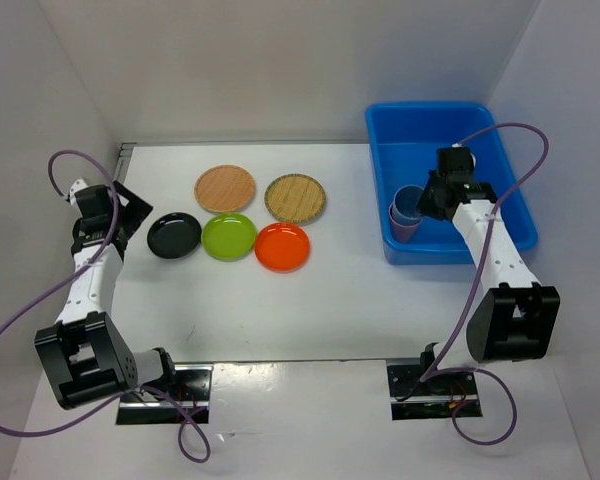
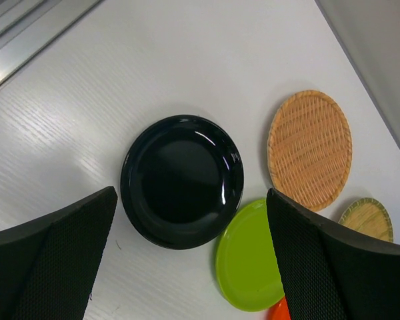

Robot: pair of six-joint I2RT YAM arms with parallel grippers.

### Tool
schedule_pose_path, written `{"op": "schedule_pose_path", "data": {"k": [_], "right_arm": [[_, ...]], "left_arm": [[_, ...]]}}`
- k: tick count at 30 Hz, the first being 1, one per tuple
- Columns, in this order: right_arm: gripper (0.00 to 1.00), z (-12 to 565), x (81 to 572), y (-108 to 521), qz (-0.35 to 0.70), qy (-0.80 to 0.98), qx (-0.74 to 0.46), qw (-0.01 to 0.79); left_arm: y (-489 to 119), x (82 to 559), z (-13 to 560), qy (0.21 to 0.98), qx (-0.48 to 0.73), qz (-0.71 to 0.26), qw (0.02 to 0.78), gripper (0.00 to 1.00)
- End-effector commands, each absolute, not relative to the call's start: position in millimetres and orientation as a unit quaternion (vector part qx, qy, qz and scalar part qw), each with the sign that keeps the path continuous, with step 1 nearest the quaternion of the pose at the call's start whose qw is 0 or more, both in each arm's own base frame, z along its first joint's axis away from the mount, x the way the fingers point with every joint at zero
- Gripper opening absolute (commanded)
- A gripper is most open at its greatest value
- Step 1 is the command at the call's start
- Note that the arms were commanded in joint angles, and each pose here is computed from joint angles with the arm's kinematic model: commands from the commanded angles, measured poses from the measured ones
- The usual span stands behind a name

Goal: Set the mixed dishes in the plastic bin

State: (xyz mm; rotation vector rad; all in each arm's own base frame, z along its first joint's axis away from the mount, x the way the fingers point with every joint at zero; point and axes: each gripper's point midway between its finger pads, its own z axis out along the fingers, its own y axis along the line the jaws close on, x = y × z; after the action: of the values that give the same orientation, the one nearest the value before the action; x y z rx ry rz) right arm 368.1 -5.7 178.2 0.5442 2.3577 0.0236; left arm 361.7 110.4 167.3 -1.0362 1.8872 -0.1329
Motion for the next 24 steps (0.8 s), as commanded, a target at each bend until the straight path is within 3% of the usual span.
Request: {"op": "schedule_pose_path", "data": {"k": [1,4,8,11,15,19,24], "right_arm": [[0.31,196,376,-7,0.004,0.903,0.211,0.373],[0.38,200,375,-9,0.0,0.901,0.213,0.378],[0.64,198,373,-9,-0.001,0.903,0.213,0.373],[0.77,208,371,-8,0.003,0.898,0.219,0.382],[0.94,269,366,-2,0.04,0.866,0.221,0.447],[0.95,322,356,25,0.118,0.836,0.181,0.505],[0.99,326,357,76,0.182,0.836,0.107,0.507]], "left_arm": [[104,381,191,0.769,-0.385,-0.09,0.503,0.99],[91,397,196,0.779,-0.344,-0.129,0.508,0.99],[77,421,191,0.797,-0.291,-0.176,0.499,0.99],[68,447,191,0.807,-0.245,-0.216,0.492,0.99],[58,478,187,0.822,-0.191,-0.267,0.465,0.99],[59,500,167,0.833,-0.185,-0.272,0.445,0.99],[39,519,150,0.823,-0.151,-0.319,0.446,0.99]]}}
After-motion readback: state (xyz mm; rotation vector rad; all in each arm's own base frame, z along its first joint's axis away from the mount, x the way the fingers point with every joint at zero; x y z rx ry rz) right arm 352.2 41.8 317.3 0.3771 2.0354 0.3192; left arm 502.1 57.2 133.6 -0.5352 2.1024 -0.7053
